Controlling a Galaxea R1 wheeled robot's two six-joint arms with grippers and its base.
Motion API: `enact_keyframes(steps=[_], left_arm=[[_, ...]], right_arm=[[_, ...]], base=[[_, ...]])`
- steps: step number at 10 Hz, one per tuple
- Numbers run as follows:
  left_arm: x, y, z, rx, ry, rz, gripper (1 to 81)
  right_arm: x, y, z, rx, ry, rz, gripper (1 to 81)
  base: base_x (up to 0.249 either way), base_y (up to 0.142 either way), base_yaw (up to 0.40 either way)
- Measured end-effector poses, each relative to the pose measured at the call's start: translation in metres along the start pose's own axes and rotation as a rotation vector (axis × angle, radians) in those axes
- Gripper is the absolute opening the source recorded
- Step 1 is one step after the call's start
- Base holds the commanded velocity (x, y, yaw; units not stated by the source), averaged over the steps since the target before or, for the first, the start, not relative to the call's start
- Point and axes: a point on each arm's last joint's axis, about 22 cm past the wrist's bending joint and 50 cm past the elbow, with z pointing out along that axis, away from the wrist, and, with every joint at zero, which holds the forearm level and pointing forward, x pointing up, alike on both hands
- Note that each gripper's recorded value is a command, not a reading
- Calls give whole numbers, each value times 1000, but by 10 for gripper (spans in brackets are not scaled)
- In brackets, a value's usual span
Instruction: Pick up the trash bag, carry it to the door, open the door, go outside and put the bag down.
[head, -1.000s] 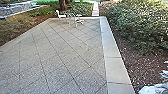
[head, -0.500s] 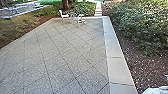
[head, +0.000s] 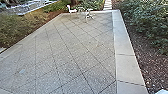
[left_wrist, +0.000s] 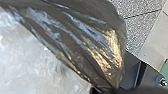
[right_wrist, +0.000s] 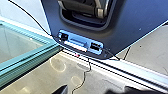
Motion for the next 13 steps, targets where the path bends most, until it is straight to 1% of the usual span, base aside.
enact_keyframes(steps=[1, 2, 3, 4, 5, 6, 7, 8, 9, 10, 11, 12, 13], left_arm=[[9, -1, -1, 8, -7, -9, 10], [15, -11, -3, 30, -12, -23, 10], [19, -25, -8, 58, -12, -36, 10], [26, -33, -11, 76, -13, -47, 10], [37, -33, -12, 82, -13, -54, 10], [53, -26, -14, 77, -12, -56, 10], [79, -21, -20, 75, 4, -51, 10], [104, -19, -29, 78, 24, -47, 10], [122, -16, -36, 80, 34, -43, 10], [135, -13, -42, 79, 29, -40, 10], [141, -12, -47, 79, 16, -40, 10], [145, -10, -48, 78, 14, -38, 10], [145, -5, -46, 72, 9, -37, 10]], right_arm=[[-6, -13, 5, 23, -26, -5, 811], [-9, -19, 9, 36, -47, -11, 811], [-12, -20, 10, 41, -62, -16, 811], [-12, -19, 10, 42, -63, -15, 811], [-12, -17, 10, 40, -63, -13, 811], [-12, -16, 10, 38, -63, -12, 811], [-11, -17, 10, 39, -62, -12, 811], [-12, -17, 10, 39, -62, -12, 811], [-12, -17, 10, 39, -62, -12, 811], [-12, -17, 10, 40, -63, -12, 811], [-12, -17, 10, 40, -63, -11, 811], [-12, -17, 10, 39, -63, -11, 811], [-12, -17, 10, 40, -63, -11, 811]], base=[[0, 0, 0], [0, 0, 0], [0, 0, 0], [0, 0, 0], [0, 0, 0], [0, 0, 0], [0, 0, 0], [0, 0, 0], [0, 0, 0], [0, 0, 0], [0, 0, 0], [0, 0, 0], [0, 0, 0]])
